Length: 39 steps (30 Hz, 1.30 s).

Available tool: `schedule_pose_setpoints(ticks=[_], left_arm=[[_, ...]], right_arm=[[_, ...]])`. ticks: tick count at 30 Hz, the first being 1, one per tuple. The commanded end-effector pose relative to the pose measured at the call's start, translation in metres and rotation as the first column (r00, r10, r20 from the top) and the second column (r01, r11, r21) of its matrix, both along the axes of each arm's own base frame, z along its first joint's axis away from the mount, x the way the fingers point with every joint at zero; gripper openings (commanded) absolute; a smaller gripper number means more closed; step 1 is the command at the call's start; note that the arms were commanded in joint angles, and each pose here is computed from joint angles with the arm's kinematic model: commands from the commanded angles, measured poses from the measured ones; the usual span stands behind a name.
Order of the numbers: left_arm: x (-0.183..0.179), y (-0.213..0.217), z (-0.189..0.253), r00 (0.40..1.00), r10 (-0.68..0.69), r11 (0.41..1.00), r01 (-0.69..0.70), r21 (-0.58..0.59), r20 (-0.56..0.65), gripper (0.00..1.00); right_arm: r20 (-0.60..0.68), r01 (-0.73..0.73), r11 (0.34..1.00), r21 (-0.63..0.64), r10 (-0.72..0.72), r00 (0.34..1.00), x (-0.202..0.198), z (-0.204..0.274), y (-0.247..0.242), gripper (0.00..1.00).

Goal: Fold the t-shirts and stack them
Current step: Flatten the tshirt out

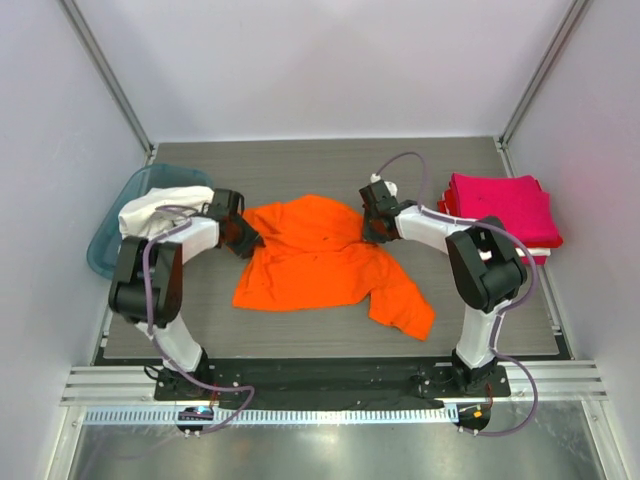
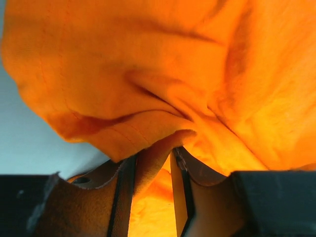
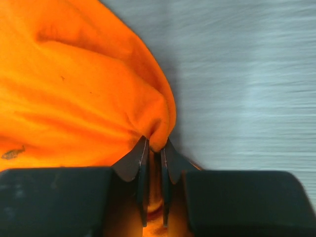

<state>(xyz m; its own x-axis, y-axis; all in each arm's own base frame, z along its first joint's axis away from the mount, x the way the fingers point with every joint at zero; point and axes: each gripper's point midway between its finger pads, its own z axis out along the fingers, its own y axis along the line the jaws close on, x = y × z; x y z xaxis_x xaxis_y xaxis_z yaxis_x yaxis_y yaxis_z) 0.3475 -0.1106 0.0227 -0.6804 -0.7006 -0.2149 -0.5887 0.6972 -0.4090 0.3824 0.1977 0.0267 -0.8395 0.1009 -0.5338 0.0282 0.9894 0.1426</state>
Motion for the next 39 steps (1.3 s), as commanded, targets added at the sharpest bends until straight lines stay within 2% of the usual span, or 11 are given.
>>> schedule_pose_setpoints(ticks=[1, 2, 6, 10, 11, 13, 14, 19, 23, 30, 39], left_arm=[[0.035, -0.009, -0.015, 1.000, 0.003, 1.000, -0.003, -0.019, 0.008, 0.35], [0.057, -0.015, -0.001, 0.999, -0.003, 0.999, 0.005, -0.038, 0.051, 0.35], [0.096, -0.019, 0.014, 0.994, -0.041, 0.999, 0.042, -0.013, 0.103, 0.35], [0.109, -0.013, 0.059, 0.976, -0.092, 0.996, 0.087, 0.034, 0.195, 0.37], [0.104, -0.001, 0.062, 0.980, -0.072, 0.995, 0.057, 0.084, 0.184, 0.38], [0.091, 0.012, 0.067, 0.984, -0.057, 0.990, 0.034, 0.136, 0.169, 0.38], [0.081, 0.022, 0.077, 0.984, -0.050, 0.984, 0.020, 0.176, 0.171, 0.38], [0.031, 0.035, 0.072, 0.989, -0.072, 0.976, 0.042, 0.213, 0.131, 0.40], [-0.018, 0.037, 0.037, 0.994, -0.064, 0.982, 0.048, 0.183, 0.084, 0.40], [-0.044, 0.034, 0.006, 0.998, -0.053, 0.988, 0.048, 0.144, 0.026, 0.34], [-0.048, 0.030, -0.016, 0.998, -0.060, 0.990, 0.063, 0.124, -0.026, 0.31]], right_arm=[[0.091, 0.161, 0.987, -0.008, -0.159, 0.983, 0.024, 0.014, -0.034, 0.13], [0.099, 0.192, 0.981, -0.007, -0.190, 0.977, 0.024, 0.015, -0.042, 0.13], [0.127, 0.221, 0.975, 0.025, -0.222, 0.967, 0.041, 0.023, -0.047, 0.15], [0.163, 0.256, 0.966, 0.029, -0.257, 0.953, 0.068, 0.044, -0.044, 0.18], [0.166, 0.264, 0.964, 0.028, -0.265, 0.950, 0.072, 0.047, -0.045, 0.25], [0.183, 0.274, 0.960, 0.052, -0.279, 0.943, 0.074, 0.065, -0.044, 0.59], [0.195, 0.270, 0.960, 0.067, -0.278, 0.940, 0.068, 0.075, -0.045, 0.69], [0.206, 0.260, 0.961, 0.097, -0.275, 0.939, 0.034, 0.091, -0.056, 0.70], [0.187, 0.279, 0.957, 0.076, -0.289, 0.939, -0.004, 0.089, -0.074, 0.72], [0.169, 0.320, 0.942, 0.099, -0.333, 0.928, -0.058, 0.082, -0.095, 0.71], [0.176, 0.317, 0.939, 0.131, -0.336, 0.925, -0.082, 0.086, -0.102, 0.71]])
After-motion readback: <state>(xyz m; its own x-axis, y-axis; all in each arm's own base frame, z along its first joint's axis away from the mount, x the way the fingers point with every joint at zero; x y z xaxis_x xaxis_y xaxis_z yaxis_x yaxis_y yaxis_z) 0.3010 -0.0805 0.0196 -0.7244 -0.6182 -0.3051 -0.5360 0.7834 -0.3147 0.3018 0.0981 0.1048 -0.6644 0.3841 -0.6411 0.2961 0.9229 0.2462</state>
